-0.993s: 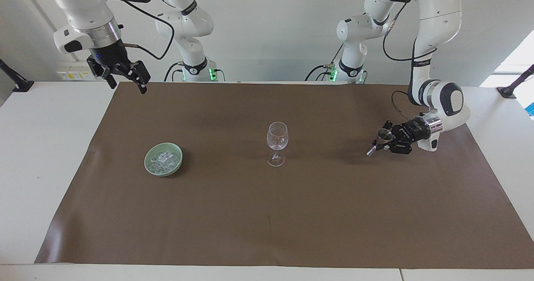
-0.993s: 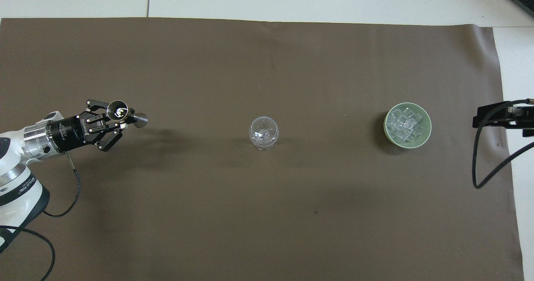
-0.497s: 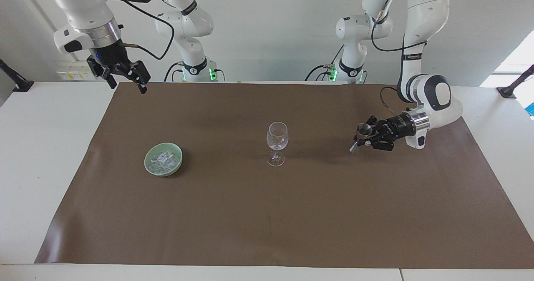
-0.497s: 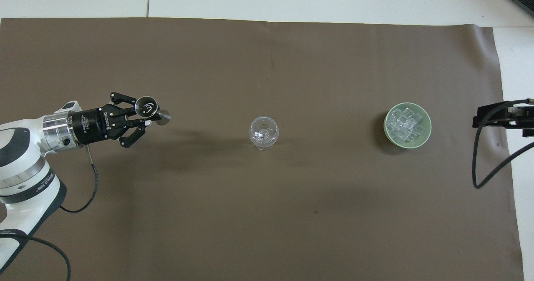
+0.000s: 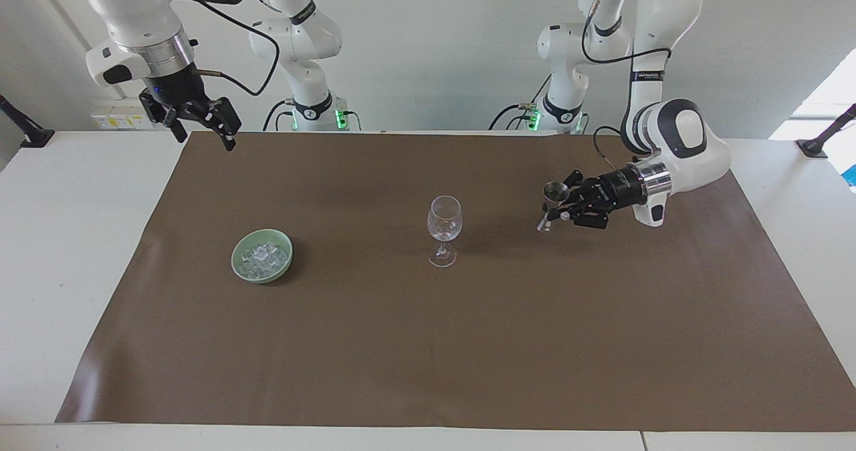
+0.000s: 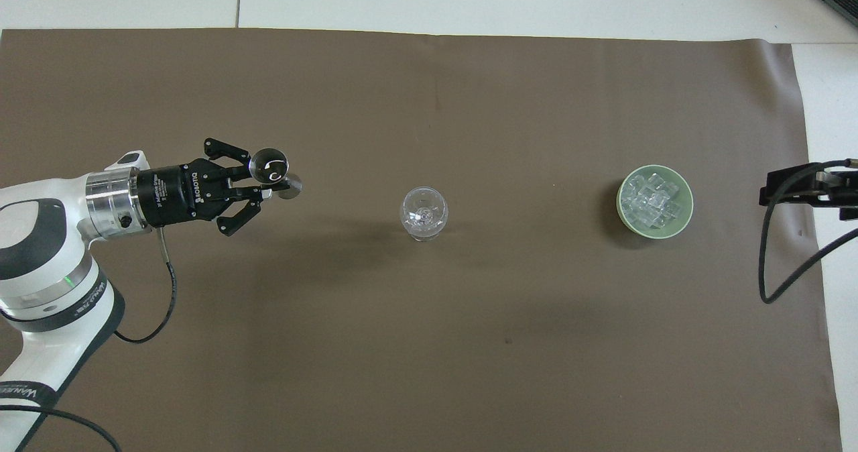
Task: Pour wine and add ice with both arms
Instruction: 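Carry the jigger with the left gripper over the clear glass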
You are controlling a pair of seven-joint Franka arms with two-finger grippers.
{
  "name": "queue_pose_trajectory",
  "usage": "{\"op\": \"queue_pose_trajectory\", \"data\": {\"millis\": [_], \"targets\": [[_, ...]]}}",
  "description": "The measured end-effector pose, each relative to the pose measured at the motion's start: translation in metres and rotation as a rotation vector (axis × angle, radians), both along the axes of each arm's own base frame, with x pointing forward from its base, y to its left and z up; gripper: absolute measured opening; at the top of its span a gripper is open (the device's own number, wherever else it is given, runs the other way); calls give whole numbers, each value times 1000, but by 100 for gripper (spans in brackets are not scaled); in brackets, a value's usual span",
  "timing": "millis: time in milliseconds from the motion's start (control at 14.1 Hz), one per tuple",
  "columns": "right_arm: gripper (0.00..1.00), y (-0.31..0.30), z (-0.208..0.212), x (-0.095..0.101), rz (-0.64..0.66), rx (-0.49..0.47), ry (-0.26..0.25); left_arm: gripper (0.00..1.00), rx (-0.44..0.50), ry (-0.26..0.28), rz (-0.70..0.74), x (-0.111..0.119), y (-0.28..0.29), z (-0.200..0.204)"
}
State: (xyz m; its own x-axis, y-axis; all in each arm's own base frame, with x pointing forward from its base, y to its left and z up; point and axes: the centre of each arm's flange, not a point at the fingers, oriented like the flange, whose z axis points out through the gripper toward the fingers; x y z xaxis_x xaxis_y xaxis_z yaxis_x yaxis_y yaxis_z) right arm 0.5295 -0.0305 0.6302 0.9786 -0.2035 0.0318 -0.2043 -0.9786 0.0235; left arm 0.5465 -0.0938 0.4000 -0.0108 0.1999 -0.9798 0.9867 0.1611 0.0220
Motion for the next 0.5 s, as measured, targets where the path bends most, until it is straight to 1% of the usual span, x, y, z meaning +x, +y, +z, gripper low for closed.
{"op": "queue_pose_trajectory", "data": {"millis": [142,497], "targets": [[100,0,0,0,0,0,0,20,13,7,7,0,-11,11],[100,0,0,0,0,0,0,20,71,40,41,-2,-62,38]]}}
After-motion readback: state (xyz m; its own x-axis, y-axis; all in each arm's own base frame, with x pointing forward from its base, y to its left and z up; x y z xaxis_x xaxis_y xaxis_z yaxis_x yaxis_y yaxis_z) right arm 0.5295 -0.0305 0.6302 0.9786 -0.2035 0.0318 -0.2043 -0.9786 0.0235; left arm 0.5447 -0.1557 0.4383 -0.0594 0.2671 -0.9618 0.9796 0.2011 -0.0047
